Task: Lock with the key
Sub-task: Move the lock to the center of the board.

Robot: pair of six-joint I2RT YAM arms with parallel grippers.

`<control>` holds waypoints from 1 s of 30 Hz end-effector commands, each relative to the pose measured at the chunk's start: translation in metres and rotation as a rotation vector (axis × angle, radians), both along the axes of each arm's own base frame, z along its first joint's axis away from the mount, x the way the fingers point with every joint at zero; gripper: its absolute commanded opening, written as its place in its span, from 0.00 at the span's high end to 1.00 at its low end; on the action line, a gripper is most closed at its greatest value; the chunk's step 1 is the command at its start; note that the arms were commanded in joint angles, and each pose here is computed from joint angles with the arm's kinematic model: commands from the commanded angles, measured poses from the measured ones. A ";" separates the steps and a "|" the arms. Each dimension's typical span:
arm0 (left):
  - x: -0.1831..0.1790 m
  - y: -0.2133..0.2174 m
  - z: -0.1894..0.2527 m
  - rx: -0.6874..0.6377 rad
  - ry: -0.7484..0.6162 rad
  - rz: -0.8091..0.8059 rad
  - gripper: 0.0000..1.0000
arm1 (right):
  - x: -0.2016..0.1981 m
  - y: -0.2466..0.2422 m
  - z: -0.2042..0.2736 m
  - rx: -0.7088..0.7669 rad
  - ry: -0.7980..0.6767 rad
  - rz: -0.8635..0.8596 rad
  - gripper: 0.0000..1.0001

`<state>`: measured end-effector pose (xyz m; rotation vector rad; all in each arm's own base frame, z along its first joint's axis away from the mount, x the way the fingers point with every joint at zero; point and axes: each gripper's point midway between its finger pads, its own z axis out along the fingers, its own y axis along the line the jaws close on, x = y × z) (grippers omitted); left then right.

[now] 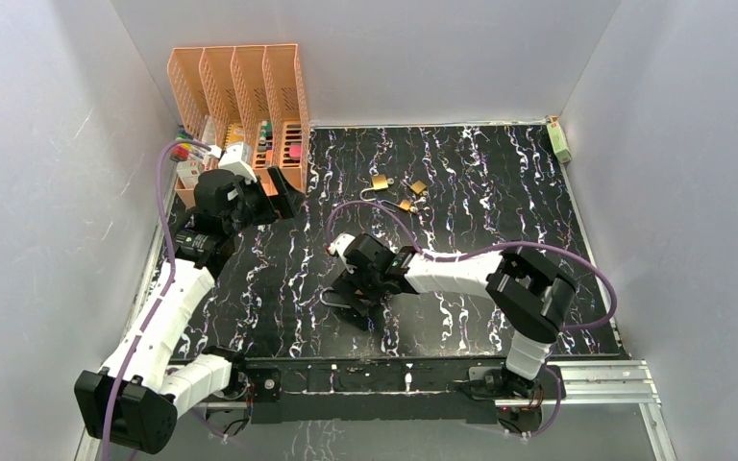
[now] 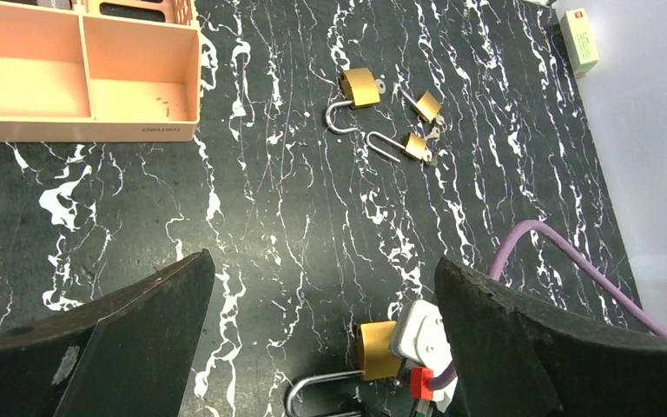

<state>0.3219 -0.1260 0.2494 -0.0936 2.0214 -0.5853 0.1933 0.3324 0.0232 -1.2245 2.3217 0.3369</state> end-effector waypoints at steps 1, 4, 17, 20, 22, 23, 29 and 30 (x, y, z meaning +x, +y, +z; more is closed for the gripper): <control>-0.006 -0.003 0.004 0.023 -0.016 -0.043 0.02 | 0.020 0.005 -0.003 -0.027 -0.096 0.024 0.02; -0.006 -0.003 0.002 0.030 -0.014 -0.051 0.02 | 0.026 0.005 -0.001 -0.040 -0.128 0.055 0.01; -0.004 -0.007 -0.003 0.051 -0.006 -0.086 0.02 | 0.066 0.001 0.019 -0.062 -0.241 0.079 0.02; -0.003 -0.009 -0.004 0.051 0.000 -0.098 0.02 | 0.070 0.013 0.023 -0.040 -0.241 0.095 0.02; -0.004 -0.009 -0.006 0.057 0.002 -0.103 0.02 | 0.071 0.021 0.023 -0.027 -0.235 0.110 0.01; -0.004 -0.008 -0.006 0.059 0.000 -0.101 0.02 | 0.073 0.026 0.024 -0.020 -0.234 0.113 0.01; -0.001 -0.010 -0.008 0.068 0.007 -0.114 0.02 | 0.081 0.049 0.031 0.038 -0.224 0.128 0.02; -0.001 -0.010 -0.007 0.071 0.007 -0.120 0.02 | 0.084 0.051 0.034 0.047 -0.221 0.123 0.01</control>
